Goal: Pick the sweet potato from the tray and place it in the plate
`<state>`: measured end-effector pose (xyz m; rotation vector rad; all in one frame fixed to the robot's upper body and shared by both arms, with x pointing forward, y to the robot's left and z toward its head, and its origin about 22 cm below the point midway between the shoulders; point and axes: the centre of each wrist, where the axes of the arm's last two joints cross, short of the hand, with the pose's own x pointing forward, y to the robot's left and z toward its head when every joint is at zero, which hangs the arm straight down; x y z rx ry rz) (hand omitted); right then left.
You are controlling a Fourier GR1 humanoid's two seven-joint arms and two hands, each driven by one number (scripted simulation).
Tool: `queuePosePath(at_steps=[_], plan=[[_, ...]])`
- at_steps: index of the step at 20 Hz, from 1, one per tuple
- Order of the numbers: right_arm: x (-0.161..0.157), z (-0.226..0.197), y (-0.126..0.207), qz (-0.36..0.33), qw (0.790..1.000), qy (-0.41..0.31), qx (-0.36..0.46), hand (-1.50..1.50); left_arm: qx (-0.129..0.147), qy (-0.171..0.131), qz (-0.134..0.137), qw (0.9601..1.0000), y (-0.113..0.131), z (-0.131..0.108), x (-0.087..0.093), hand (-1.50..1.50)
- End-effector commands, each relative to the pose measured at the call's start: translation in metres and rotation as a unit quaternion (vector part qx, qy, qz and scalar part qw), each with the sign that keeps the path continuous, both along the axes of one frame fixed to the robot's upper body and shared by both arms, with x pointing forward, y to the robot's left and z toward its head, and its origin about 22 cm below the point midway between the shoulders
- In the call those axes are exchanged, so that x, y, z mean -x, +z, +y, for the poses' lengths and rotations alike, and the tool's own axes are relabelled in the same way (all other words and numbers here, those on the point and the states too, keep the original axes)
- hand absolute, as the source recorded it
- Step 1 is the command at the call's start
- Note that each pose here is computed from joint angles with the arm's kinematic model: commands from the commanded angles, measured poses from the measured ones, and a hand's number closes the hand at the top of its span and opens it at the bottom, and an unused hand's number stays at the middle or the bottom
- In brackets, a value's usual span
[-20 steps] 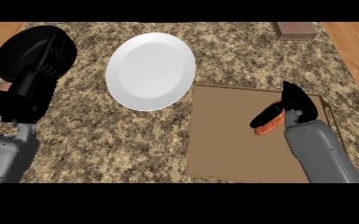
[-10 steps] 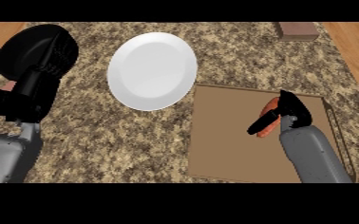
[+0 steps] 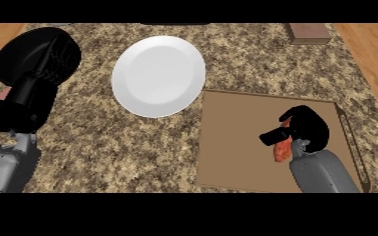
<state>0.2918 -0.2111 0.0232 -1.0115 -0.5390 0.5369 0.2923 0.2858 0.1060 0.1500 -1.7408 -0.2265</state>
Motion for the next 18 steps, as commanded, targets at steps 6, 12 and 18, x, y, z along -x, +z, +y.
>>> queuePosePath(at_steps=[6,12,18], plan=[[0.108,0.029,-0.019,-0.033,0.99,0.02,0.134,1.5,0.003,0.0,0.005,1.0,-0.006,0.007,0.002,0.0],[0.145,0.072,0.046,-0.117,0.983,0.033,0.138,1.5,0.006,0.0,0.004,1.0,-0.002,0.015,0.004,0.0],[0.147,0.115,0.088,-0.256,0.955,0.115,0.093,1.5,-0.003,0.002,-0.002,1.0,-0.006,-0.006,-0.01,0.0]])
